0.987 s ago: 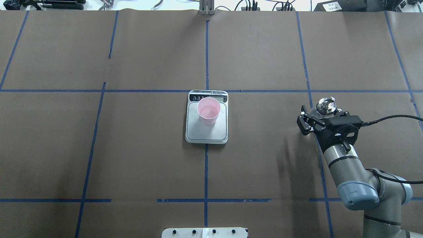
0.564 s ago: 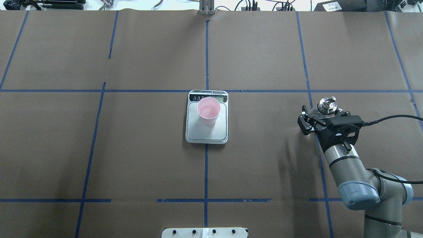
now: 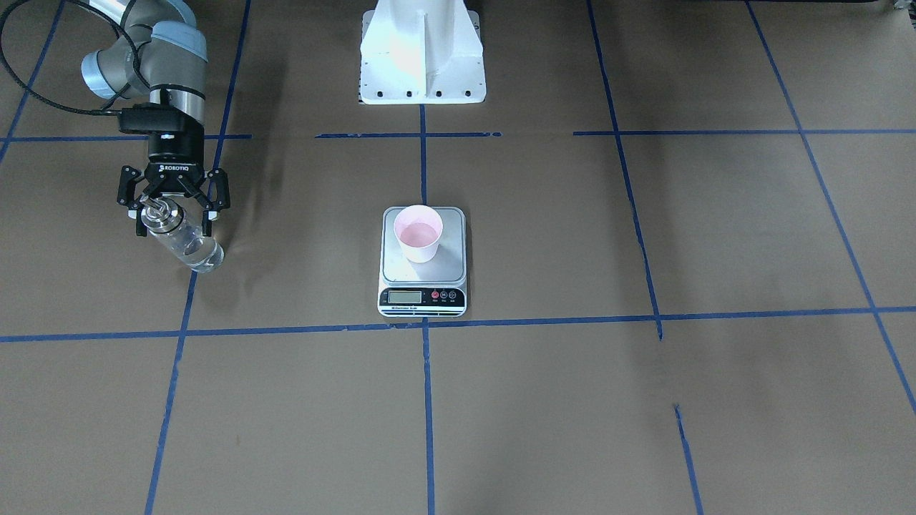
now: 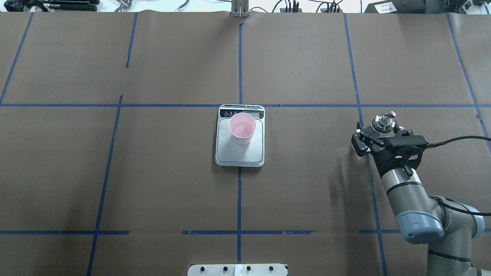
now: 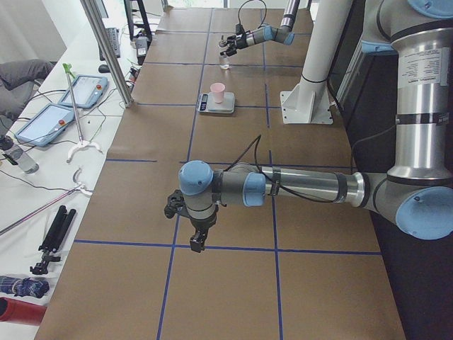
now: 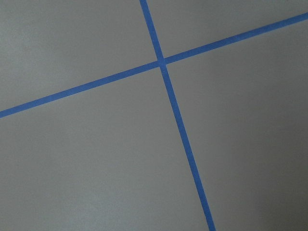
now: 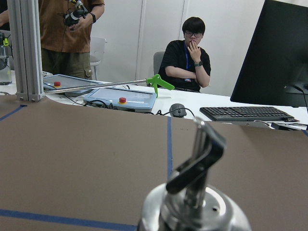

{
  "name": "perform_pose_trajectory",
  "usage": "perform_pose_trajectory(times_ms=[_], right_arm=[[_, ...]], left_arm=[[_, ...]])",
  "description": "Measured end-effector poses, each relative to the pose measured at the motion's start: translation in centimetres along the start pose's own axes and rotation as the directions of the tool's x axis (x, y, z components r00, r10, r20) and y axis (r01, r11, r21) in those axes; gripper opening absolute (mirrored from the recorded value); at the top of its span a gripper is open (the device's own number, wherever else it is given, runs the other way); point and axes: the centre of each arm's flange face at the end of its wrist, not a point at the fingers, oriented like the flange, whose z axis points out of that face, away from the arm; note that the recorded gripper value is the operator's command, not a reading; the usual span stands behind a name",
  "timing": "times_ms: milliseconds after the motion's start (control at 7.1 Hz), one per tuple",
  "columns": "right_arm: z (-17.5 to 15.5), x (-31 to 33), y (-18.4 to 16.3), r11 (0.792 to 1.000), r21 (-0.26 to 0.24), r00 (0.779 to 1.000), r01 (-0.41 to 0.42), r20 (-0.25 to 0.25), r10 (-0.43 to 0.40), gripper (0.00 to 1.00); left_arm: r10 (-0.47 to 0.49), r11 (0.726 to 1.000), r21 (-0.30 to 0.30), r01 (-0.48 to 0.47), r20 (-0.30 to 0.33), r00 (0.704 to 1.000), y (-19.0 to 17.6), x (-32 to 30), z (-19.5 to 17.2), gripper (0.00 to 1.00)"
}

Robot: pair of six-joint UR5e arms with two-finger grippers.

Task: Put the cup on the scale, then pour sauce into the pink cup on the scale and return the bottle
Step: 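Hold the bottle upright with the right gripper beside the scale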

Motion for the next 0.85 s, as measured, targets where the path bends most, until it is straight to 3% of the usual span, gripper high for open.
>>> perform_pose_trajectory(times_ms=[846], right_arm=[[-0.24,0.09,-0.64,0.998,0.067,1.000,-0.013,-0.024,0.015,1.00]], left_arm=[[0.002,1.000,0.000,-0.002,0.000,1.000,-0.05,0.05,0.04,1.00]])
